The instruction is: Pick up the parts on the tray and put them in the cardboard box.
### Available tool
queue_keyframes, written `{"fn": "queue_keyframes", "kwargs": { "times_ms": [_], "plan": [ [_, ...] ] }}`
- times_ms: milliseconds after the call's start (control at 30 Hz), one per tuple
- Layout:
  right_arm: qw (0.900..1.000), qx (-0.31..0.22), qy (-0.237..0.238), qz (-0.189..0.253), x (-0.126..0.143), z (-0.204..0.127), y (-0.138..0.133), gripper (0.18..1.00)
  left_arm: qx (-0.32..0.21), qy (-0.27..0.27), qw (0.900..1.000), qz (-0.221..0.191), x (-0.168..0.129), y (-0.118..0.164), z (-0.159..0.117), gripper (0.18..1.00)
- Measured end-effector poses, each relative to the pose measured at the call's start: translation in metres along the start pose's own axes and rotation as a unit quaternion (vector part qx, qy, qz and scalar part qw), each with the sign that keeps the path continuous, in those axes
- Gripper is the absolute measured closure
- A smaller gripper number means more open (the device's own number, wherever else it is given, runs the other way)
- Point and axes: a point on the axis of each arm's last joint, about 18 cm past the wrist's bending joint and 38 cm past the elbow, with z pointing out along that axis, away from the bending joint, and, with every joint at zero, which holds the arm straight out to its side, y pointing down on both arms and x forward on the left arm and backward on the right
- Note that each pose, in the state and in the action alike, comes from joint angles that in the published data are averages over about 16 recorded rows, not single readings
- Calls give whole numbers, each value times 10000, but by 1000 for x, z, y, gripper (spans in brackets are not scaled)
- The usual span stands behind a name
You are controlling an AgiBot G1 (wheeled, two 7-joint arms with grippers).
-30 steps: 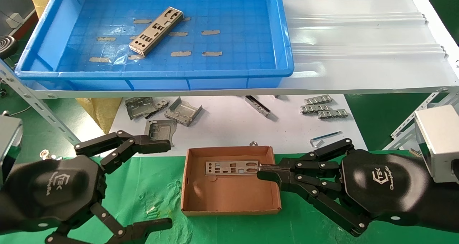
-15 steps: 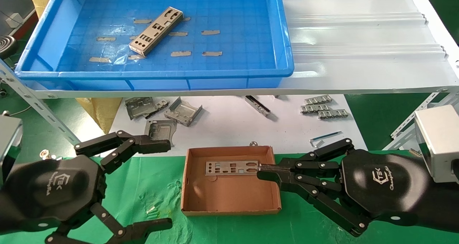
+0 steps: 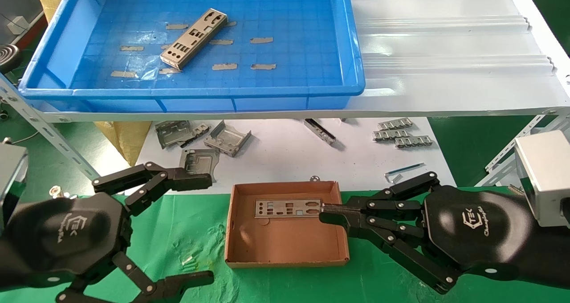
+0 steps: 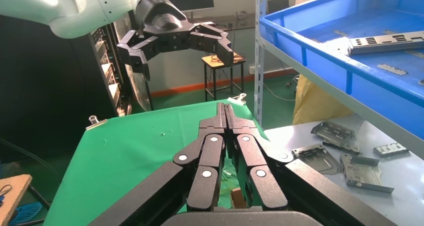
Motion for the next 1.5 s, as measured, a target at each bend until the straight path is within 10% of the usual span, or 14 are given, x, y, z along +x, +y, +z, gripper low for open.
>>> {"fn": "queue_keyframes", "kwargs": {
  "times_ms": [467,867,1500],
  "plan": [
    [10000,0,0,0,0,0,0,988,-58,-161,9995,256,-23,-19,7,184],
    [10000,0,0,0,0,0,0,988,-366,-1105,9907,700,-132,-64,34,184],
    [10000,0,0,0,0,0,0,919,-1158,-3402,9330,183,-277,-69,62,184]
  ]
}}
